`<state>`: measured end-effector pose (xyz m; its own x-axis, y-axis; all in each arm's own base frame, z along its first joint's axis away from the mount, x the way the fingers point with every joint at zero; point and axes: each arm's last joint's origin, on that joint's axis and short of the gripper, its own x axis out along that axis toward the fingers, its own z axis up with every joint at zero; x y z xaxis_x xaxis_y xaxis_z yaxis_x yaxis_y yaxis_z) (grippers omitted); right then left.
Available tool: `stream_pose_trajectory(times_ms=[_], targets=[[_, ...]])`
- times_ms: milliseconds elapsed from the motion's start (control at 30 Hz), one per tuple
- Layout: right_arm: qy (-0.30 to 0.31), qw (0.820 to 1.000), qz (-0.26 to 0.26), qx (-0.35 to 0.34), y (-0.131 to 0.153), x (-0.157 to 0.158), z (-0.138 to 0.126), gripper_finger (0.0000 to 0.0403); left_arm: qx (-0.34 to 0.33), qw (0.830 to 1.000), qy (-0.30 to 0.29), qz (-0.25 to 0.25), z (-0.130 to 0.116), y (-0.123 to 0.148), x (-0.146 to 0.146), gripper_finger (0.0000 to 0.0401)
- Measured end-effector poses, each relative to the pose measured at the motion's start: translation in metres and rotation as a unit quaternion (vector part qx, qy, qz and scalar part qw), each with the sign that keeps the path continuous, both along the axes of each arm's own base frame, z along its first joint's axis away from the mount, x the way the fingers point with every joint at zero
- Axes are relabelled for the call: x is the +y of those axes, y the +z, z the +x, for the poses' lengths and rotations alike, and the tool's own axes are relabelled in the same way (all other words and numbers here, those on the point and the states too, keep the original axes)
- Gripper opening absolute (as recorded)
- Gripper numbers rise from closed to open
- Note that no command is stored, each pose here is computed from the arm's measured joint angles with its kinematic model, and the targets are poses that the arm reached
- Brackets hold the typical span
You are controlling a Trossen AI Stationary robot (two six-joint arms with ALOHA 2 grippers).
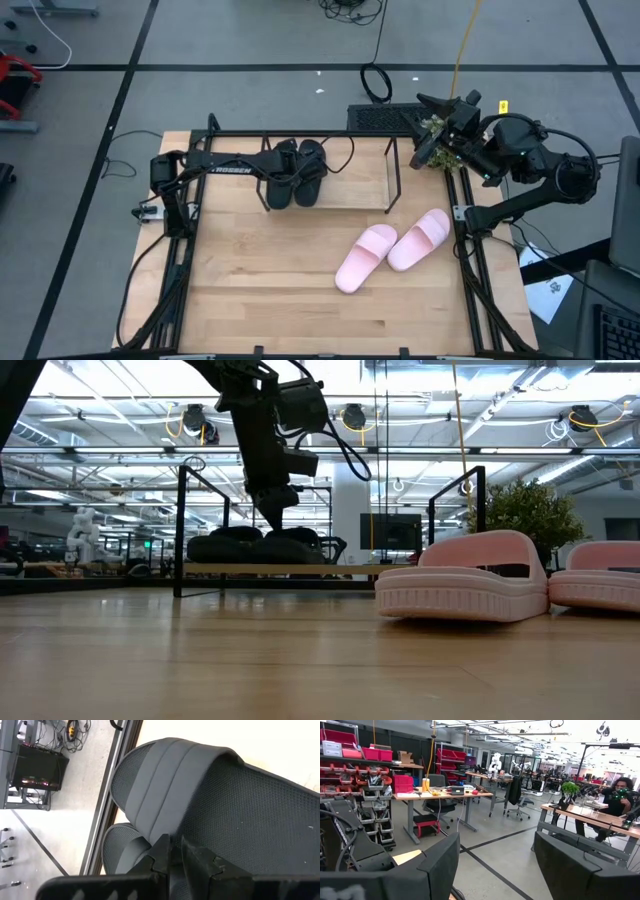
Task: Pick and place slides into the shelf
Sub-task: Put the black slipper on the shelf, then put the left pink slipper on the shelf
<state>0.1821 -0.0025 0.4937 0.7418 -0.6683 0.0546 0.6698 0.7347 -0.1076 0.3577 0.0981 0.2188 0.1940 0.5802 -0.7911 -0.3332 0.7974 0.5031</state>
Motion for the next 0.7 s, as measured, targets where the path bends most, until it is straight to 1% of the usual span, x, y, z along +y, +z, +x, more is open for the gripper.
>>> stream_pose_trajectory(times_ms=[100,267,367,567,700], targets=[[0.000,1.000,0.000,0.000,0.0000,0.0000,0.0000,0.0247,-0.001,1.000,-0.002,-0.006,0.0001,-0.0002,-0.0003,0.0038],[0.000,1.000,0.000,0.000,0.0000,0.0001,0.0000,0.0247,-0.010,0.999,-0.010,-0.037,0.0007,-0.0010,-0.0018,0.0042],[0.000,1.000,0.000,0.000,0.0000,0.0000,0.0000,0.0247,-0.014,0.999,-0.007,-0.040,0.0007,-0.0010,-0.0016,0.0062],[0.000,1.000,0.000,0.000,0.0000,0.0000,0.0000,0.0247,-0.012,1.000,0.009,-0.018,0.0001,-0.0004,-0.0002,0.0113],[0.000,1.000,0.000,0.000,0.0000,0.0000,0.0000,0.0247,-0.012,1.000,0.007,-0.017,-0.0009,0.0016,-0.0006,0.0138]])
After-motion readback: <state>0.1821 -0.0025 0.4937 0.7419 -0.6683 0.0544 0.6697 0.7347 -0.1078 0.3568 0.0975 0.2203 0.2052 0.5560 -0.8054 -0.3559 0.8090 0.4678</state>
